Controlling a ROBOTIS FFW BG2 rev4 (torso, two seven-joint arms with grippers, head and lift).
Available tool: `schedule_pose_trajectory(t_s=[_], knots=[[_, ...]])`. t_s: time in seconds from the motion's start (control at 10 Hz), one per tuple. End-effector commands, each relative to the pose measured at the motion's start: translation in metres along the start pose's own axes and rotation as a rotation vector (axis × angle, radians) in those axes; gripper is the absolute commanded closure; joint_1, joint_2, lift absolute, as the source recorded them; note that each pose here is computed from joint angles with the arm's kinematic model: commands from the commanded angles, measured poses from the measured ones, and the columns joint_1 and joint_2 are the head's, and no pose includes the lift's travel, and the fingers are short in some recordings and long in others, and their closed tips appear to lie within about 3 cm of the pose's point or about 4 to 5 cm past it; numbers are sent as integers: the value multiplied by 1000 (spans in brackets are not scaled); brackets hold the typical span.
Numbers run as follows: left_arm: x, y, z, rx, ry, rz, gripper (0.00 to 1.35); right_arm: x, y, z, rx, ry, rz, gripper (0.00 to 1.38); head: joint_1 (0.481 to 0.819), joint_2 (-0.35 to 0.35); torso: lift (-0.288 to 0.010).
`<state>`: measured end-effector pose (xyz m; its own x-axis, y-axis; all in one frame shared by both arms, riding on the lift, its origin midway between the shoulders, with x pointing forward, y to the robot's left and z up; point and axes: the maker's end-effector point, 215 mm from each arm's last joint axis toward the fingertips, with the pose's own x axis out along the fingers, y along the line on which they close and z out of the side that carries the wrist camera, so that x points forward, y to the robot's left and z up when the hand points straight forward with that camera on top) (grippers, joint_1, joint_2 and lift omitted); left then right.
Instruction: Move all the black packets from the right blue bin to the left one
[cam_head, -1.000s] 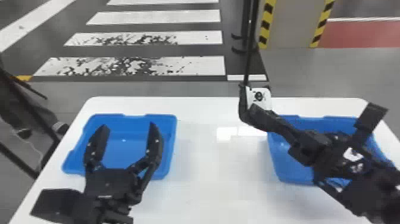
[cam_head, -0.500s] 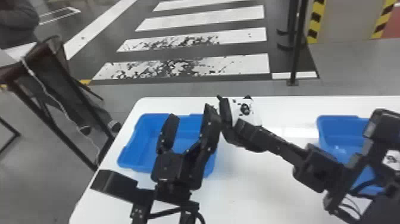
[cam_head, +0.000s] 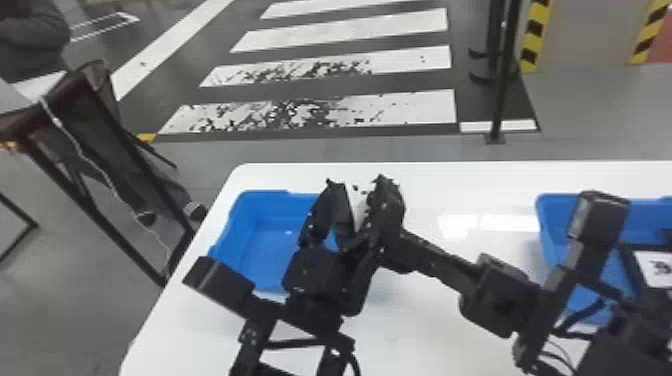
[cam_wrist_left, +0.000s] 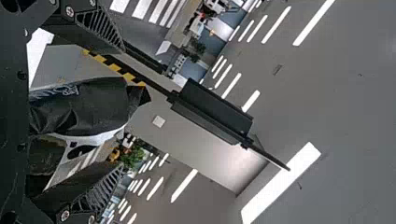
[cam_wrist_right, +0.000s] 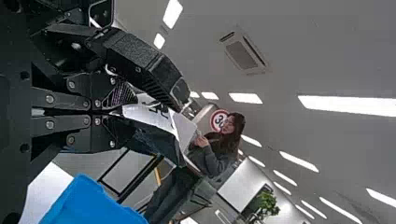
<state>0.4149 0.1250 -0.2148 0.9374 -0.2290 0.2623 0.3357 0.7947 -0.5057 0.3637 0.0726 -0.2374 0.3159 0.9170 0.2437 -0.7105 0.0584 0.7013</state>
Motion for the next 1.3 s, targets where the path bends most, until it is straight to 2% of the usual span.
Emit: schedule_pose_trajectory(t_s=[0.0,0.1,0.2,0.4,0.5,0.6,0.7,0.9,1.0,1.1,1.2], knots=[[1,0,-3,-4,16,-1,375,1,2,0,4,0,7,1148,695,282,-140],[-1,2,-2,-21,10,9,901,2,3,0,3,0,9,1148,695,283,-140],[-1,1,3,-19,-10,14,981,2,2,2,1,-2,8,1148,695,284,-140],[-3,2,19,-16,-68,36,983,1,-1,2,1,-7,2,1148,695,293,-140],[-5,5,23,-13,-83,52,1030,0,-2,4,-3,-15,0,1111,695,297,-140],[-9,7,29,-15,-111,73,1233,1,-3,8,-7,-29,-1,1076,695,303,-140],[-11,7,36,-5,-133,80,1211,-1,-6,16,-3,-62,-3,1006,695,310,-140],[-12,9,39,3,-146,87,1211,-2,-10,18,32,-93,-2,159,695,309,-140],[-13,10,40,4,-152,93,1211,-2,-10,16,22,-86,-3,-2,695,308,-140],[-13,17,39,34,-152,108,1211,-2,-9,17,23,-95,-2,64,695,311,-140],[-15,38,36,129,-140,148,1211,-5,-12,19,37,-115,-4,68,695,317,-140]])
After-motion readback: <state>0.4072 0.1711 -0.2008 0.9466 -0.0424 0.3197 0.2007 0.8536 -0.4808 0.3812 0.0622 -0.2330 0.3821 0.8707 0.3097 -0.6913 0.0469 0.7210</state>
